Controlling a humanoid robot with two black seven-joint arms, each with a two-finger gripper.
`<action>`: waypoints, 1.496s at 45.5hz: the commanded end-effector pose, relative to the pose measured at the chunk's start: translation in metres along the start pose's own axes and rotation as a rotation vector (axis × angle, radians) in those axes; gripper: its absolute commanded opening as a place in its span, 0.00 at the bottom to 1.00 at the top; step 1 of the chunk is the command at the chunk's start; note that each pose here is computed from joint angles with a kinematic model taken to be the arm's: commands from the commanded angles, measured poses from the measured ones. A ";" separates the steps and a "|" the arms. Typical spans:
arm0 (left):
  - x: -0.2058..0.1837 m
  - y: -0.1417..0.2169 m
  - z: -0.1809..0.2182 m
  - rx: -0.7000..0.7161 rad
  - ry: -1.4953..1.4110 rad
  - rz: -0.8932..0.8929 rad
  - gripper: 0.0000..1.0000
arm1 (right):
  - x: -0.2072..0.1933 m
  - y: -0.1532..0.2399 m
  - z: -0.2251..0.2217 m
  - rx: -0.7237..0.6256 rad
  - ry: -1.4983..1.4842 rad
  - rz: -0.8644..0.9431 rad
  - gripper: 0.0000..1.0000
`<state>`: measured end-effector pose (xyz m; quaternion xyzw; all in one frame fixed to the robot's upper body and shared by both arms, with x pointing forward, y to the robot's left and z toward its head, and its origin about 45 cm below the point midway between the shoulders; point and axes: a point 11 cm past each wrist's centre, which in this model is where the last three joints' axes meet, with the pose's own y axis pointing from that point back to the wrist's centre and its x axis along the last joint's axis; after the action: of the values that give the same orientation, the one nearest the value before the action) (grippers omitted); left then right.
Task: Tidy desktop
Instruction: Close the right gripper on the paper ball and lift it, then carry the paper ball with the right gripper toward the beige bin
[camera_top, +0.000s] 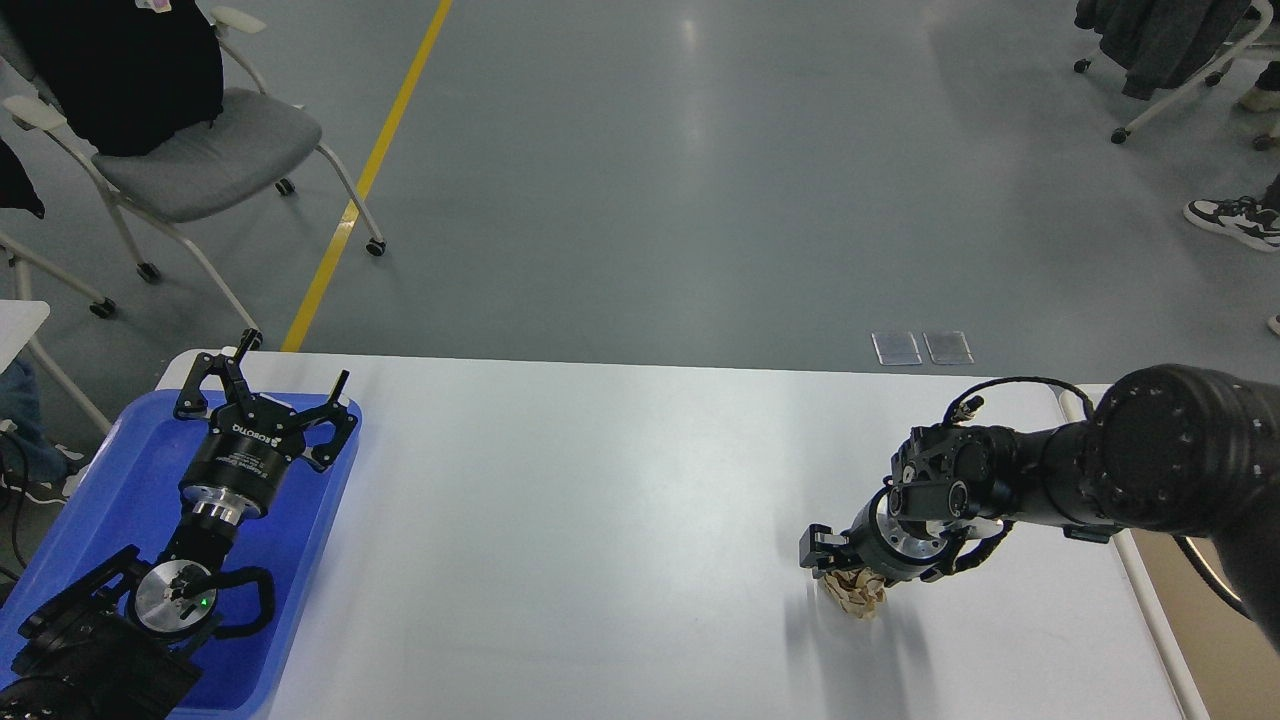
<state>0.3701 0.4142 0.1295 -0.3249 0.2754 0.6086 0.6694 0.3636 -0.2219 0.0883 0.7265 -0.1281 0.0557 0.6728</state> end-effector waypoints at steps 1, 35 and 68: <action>0.000 0.000 0.000 0.000 0.000 0.000 0.99 | 0.000 -0.002 0.001 -0.001 -0.005 0.028 0.74; 0.000 0.000 0.000 0.002 0.000 0.000 0.99 | 0.002 0.004 -0.001 -0.004 0.024 0.019 0.00; 0.000 0.000 0.000 0.002 0.000 -0.001 0.99 | 0.055 0.177 -0.054 -0.010 0.226 0.000 0.00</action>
<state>0.3701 0.4140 0.1295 -0.3247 0.2758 0.6080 0.6700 0.3747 -0.1911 0.2029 0.7198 -0.0660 0.1167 0.6811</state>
